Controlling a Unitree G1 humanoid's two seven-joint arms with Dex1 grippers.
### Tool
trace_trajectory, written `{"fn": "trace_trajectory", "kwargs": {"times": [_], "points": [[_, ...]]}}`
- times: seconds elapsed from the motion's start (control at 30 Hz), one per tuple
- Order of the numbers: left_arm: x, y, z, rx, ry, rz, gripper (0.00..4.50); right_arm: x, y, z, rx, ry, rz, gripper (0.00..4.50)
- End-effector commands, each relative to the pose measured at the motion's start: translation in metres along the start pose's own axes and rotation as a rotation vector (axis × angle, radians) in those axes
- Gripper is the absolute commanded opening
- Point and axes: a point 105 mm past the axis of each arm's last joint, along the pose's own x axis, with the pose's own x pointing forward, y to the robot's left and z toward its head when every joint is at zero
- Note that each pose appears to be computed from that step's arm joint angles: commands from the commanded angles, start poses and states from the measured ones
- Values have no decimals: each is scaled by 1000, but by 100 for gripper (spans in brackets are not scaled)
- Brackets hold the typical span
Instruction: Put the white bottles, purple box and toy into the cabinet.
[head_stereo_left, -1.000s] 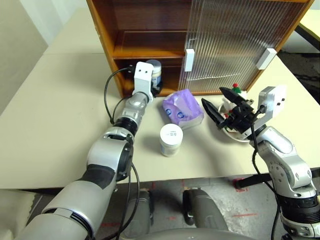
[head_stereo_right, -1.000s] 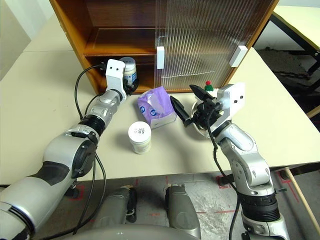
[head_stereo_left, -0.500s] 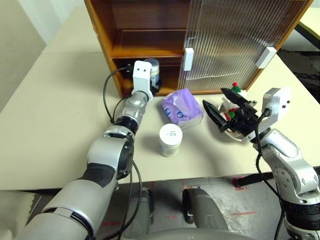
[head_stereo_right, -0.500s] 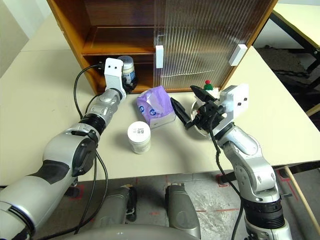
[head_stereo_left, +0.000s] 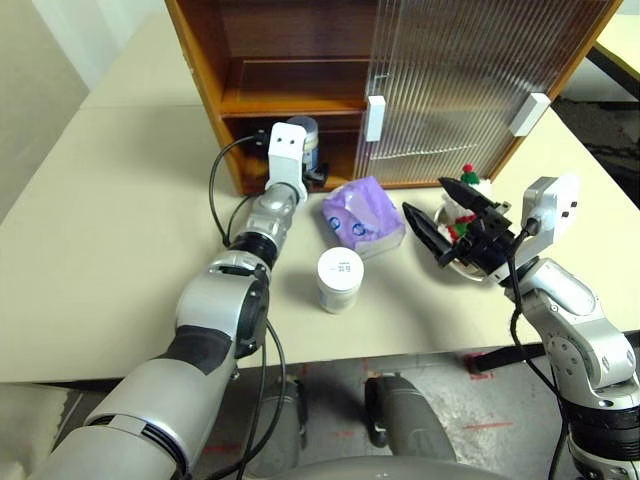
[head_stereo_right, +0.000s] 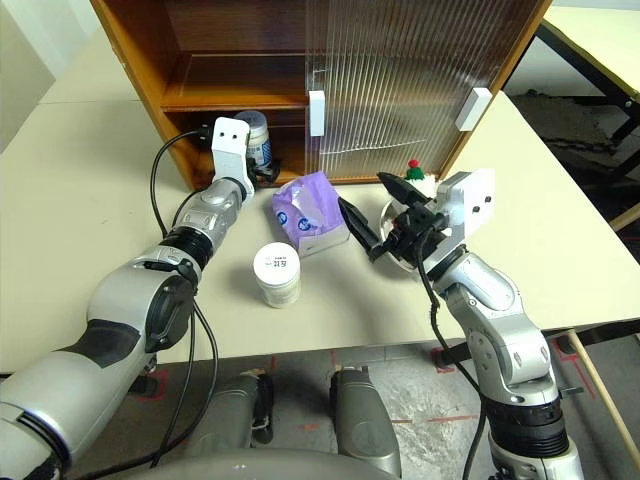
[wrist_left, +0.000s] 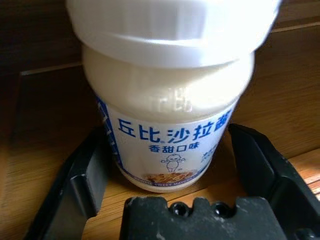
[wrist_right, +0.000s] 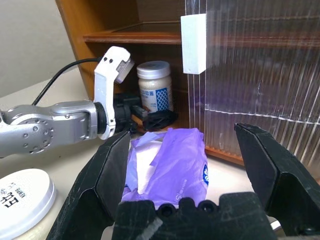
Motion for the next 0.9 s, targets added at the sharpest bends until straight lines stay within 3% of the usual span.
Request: {"fn": "trace_trajectory", "kwargs": {"times": [0.03,0.47,0.9], "points": [[-3,-6,-24,-26,78,-23,447,3,2,1,-3,-15,15,450],[-6,-18,-26,-30,44,-105,447,17,15,-2,-16,-46,124,450],[-16,-10,-21,19,8,-97,447,27,26,14,-60,-143,224,450]]}}
